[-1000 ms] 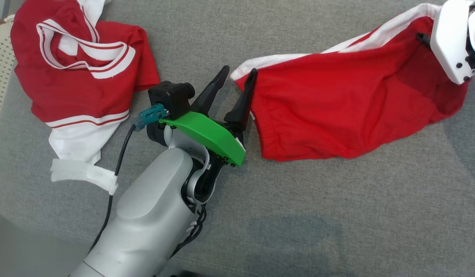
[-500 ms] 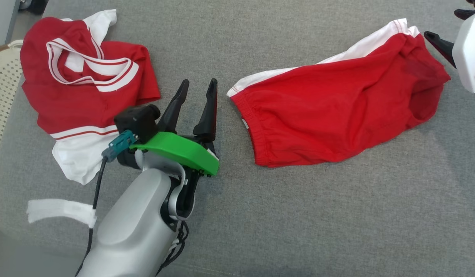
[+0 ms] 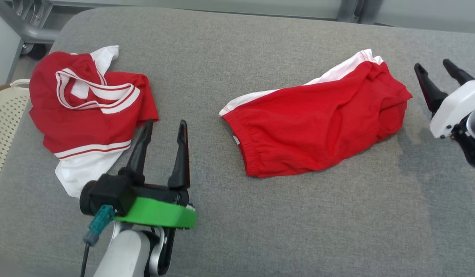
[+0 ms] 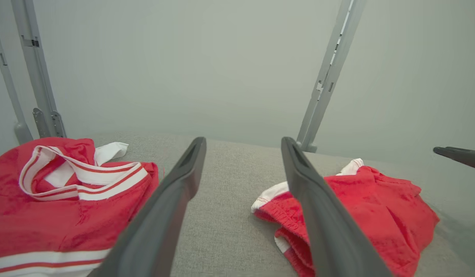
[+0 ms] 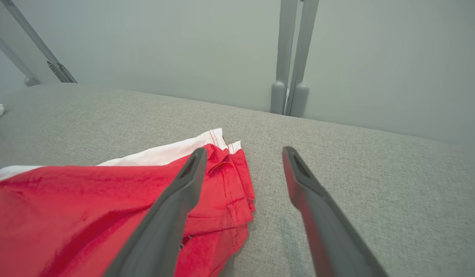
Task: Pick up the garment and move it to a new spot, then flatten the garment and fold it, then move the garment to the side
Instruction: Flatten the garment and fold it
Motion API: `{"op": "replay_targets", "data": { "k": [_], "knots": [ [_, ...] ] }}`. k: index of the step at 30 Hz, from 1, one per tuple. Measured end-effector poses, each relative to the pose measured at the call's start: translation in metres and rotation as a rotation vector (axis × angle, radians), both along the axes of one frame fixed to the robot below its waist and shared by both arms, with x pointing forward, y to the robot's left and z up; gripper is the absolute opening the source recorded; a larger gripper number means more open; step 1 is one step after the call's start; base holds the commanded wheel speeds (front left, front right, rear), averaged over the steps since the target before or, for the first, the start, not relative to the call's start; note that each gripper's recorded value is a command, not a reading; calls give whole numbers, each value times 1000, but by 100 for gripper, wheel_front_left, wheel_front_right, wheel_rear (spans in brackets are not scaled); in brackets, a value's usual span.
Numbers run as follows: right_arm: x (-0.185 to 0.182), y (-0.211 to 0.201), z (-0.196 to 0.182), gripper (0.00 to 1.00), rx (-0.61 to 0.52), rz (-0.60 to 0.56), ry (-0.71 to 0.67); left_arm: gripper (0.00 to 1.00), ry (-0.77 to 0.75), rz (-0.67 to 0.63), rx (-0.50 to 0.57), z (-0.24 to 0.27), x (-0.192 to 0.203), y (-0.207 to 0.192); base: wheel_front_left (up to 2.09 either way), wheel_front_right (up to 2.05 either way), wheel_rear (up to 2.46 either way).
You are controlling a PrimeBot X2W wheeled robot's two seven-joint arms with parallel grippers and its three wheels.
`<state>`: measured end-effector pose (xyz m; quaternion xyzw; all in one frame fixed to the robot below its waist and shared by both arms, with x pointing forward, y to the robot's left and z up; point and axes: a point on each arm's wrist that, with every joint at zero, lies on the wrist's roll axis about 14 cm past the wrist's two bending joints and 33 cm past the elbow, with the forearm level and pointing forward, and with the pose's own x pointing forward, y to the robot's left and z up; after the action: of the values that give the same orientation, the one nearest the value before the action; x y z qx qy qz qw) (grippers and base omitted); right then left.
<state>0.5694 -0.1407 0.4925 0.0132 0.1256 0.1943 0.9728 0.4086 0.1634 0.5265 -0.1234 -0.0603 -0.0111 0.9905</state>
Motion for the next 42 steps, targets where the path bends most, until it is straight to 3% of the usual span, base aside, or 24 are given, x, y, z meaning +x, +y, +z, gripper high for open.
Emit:
{"op": "replay_targets", "data": {
  "k": [10, 15, 31, 32, 33, 34, 35, 36, 42],
  "knots": [
    [-25, -15, -40, 100, 156, -174, 60, 100, 57, -72, 26, -26, -26, -5, 0, 0, 0],
    [-23, -5, -56, 100, 198, -196, 100, 100, 81, -57, 37, -35, -26, 2, 0, 0, 0],
    [-14, 15, -97, 100, 146, -203, 246, 100, 154, -68, 30, -59, -29, -1, 0, 0, 0],
    [-15, 17, -104, 88, 140, -203, 272, 100, 163, -70, 29, -62, -29, -2, 0, 0, 0],
    [-15, 18, -106, 49, 137, -200, 279, 100, 166, -71, 29, -63, -29, -2, 0, 0, 0],
    [-15, 20, -107, 35, 136, -199, 284, 100, 168, -71, 29, -64, -29, -2, 0, 0, 0],
    [-15, 21, -109, 12, 137, -196, 289, 100, 170, -74, 28, -64, -29, -2, 0, 0, 0],
    [-14, 23, -109, 0, 133, -192, 289, 100, 173, -73, 27, -65, -29, -2, 0, 0, 0],
    [-19, 25, -107, 0, 146, -194, 272, 100, 177, -76, 21, -66, -32, -4, 0, 0, 0]
  ]
}}
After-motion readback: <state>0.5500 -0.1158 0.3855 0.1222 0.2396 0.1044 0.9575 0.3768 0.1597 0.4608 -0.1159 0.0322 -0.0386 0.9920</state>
